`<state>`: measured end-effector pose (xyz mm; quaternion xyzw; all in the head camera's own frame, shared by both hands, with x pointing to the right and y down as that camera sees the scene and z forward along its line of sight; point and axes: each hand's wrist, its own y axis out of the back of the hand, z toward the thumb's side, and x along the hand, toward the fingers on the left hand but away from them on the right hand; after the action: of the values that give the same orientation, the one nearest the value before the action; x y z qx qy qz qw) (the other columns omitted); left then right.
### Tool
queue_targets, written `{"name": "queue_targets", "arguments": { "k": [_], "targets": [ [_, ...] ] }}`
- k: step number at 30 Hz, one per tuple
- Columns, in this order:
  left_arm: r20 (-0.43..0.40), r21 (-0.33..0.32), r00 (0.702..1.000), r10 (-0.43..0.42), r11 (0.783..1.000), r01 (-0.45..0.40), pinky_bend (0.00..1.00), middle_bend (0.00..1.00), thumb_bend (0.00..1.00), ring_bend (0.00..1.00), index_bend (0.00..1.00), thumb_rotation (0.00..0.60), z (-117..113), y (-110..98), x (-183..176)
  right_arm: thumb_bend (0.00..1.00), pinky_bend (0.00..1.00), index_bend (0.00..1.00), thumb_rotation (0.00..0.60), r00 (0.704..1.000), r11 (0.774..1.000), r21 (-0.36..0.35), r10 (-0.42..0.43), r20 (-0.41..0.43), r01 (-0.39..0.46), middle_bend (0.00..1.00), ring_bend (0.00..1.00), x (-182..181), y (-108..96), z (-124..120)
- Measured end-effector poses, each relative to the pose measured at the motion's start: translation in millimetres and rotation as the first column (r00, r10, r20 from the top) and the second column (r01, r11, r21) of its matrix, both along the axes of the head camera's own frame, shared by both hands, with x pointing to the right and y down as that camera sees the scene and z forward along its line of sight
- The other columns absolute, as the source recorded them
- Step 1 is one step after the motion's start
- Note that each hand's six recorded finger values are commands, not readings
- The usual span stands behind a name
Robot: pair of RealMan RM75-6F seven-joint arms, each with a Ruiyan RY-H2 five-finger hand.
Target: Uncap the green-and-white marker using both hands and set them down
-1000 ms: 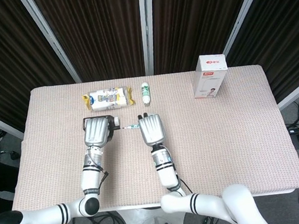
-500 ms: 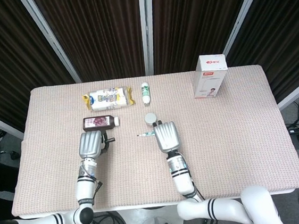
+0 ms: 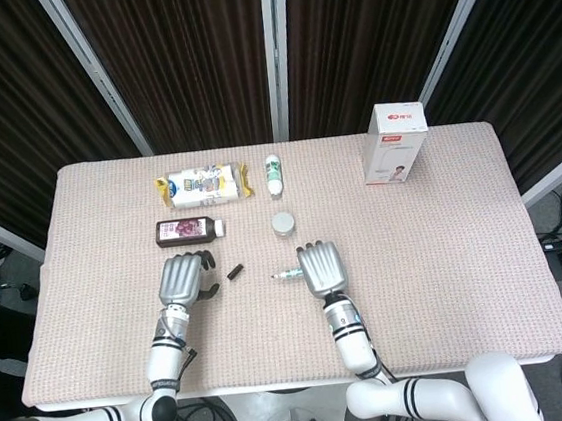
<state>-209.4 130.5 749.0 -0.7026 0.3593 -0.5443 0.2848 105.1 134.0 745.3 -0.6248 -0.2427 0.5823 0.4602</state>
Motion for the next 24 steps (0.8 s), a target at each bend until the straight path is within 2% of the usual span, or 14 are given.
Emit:
{"name": "queue_targets", "arguments": {
  "k": [2,6,13,16,19,22,24],
  "targets": [
    [0.005,0.009,1.000,0.005,1.000,-0.005,0.38,0.39,0.14,0.35,0.39,0.600,-0.8,-1.0,-3.2,0.03,0.48,0.36,0.600,1.000,1.000,-0.004,0.003,0.006,-0.003,0.47,0.30,-0.2,-0.1,-0.9],
    [0.009,0.034,1.000,-0.001,0.999,0.001,0.38,0.39,0.13,0.35,0.39,0.600,-5.2,-4.2,-7.5,0.03,0.47,0.36,0.600,1.000,1.000,0.009,0.019,0.025,-0.019,0.46,0.28,1.6,-3.3,-7.9],
    [0.030,0.139,0.999,-0.030,0.990,0.025,0.30,0.38,0.12,0.32,0.39,0.600,-27.8,-12.2,-22.2,0.02,0.45,0.36,0.600,0.991,0.993,0.079,0.080,0.104,-0.089,0.44,0.28,18.3,-10.6,-37.6],
    [0.031,0.193,0.998,-0.055,0.980,0.048,0.25,0.33,0.11,0.26,0.34,0.600,-40.0,-12.1,-32.5,0.02,0.37,0.33,0.600,0.982,0.985,0.116,0.113,0.149,-0.131,0.39,0.22,37.6,-11.1,-55.5],
    [0.023,0.239,0.996,-0.084,0.968,0.076,0.21,0.25,0.11,0.20,0.27,0.600,-50.8,-5.7,-45.1,0.02,0.21,0.22,0.600,0.976,0.978,0.139,0.132,0.176,-0.157,0.25,0.08,64.9,-4.6,-69.8],
    [0.028,0.279,0.995,-0.099,0.956,0.088,0.18,0.21,0.11,0.17,0.23,0.600,-59.0,6.2,-58.0,0.02,0.12,0.13,0.600,0.972,0.974,0.146,0.143,0.185,-0.172,0.15,0.01,95.9,10.1,-79.6],
    [0.038,0.298,0.993,-0.108,0.950,0.092,0.17,0.19,0.10,0.15,0.21,0.600,-62.9,16.1,-66.6,0.02,0.08,0.09,0.600,0.968,0.971,0.139,0.165,0.191,-0.193,0.12,0.00,116.7,24.3,-84.5]
  ]
}}
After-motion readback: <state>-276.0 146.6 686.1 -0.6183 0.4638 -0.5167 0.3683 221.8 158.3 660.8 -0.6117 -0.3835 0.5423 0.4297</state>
